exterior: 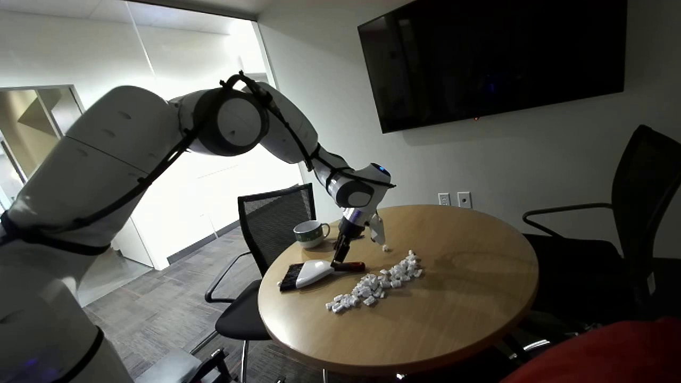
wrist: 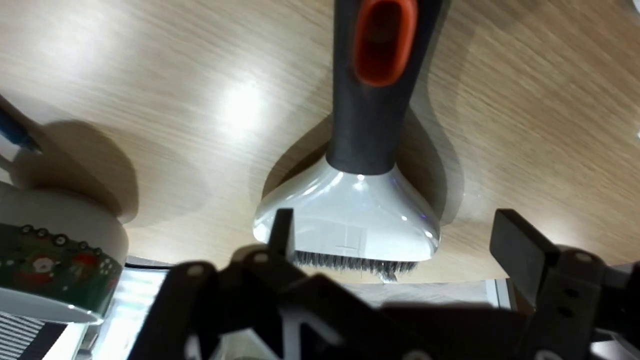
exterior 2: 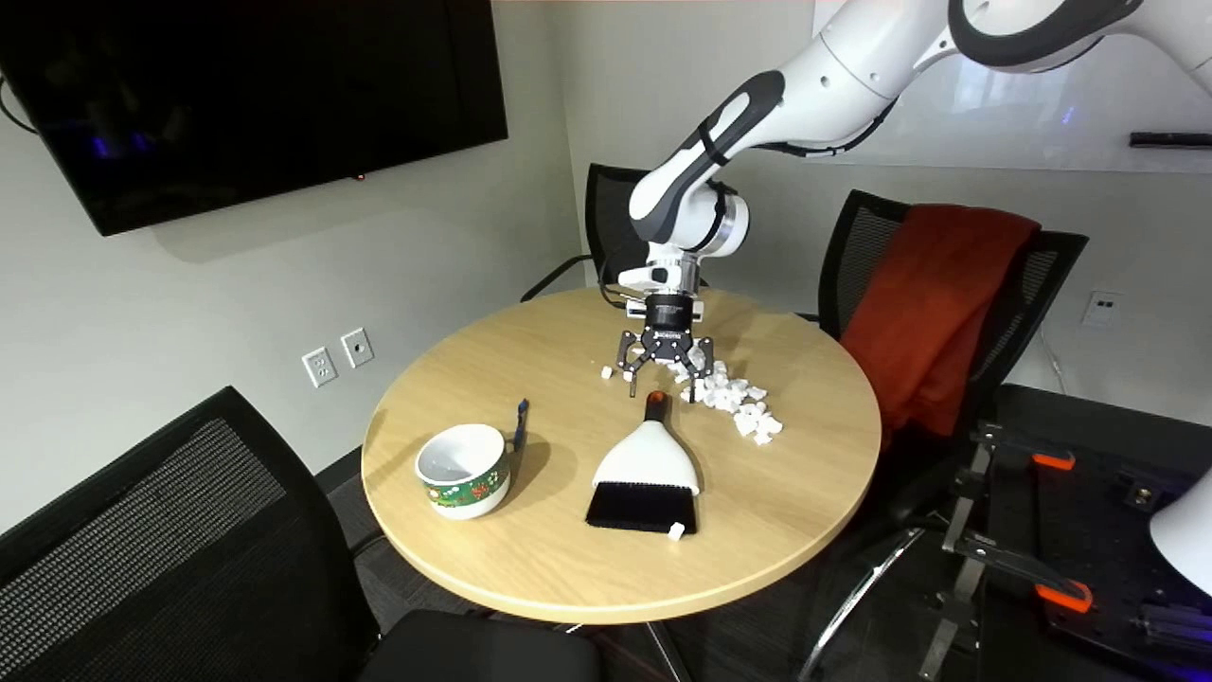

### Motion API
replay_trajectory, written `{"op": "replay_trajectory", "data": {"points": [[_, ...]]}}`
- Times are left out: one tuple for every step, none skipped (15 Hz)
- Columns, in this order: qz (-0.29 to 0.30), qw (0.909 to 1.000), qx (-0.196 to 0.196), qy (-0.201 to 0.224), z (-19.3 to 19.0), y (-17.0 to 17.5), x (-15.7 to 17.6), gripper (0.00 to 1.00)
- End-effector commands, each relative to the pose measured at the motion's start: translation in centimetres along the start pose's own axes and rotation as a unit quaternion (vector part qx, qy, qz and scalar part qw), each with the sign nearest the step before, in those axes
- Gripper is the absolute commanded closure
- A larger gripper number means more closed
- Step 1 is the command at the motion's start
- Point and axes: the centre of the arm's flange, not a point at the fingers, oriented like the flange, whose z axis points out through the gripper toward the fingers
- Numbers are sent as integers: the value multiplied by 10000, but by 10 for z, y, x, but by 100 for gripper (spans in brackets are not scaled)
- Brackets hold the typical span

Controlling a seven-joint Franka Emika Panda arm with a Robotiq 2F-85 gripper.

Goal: Use the brush and sweep the white objects on the table

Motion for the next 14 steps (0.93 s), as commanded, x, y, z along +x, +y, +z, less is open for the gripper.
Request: {"op": "replay_trajectory", "data": {"points": [[30,9998,-167,93,5,3,-7,0],[49,9998,-163,107,7,3,-9,0],[62,9998,-161,135,10,3,-12,0],[68,9997,-162,156,12,4,-14,0],[77,9997,-171,165,15,5,-17,0],[92,9996,-174,185,17,6,-18,0],[98,9996,-188,200,19,8,-21,0],[93,9995,-195,221,21,9,-23,0],[93,9995,-202,236,22,10,-24,0],[85,9994,-201,259,24,12,-25,0],[82,9994,-193,281,26,14,-27,0],[77,9994,-190,295,28,15,-28,0],[73,9993,-185,311,30,17,-29,0],[67,9993,-180,333,32,19,-29,0]]}}
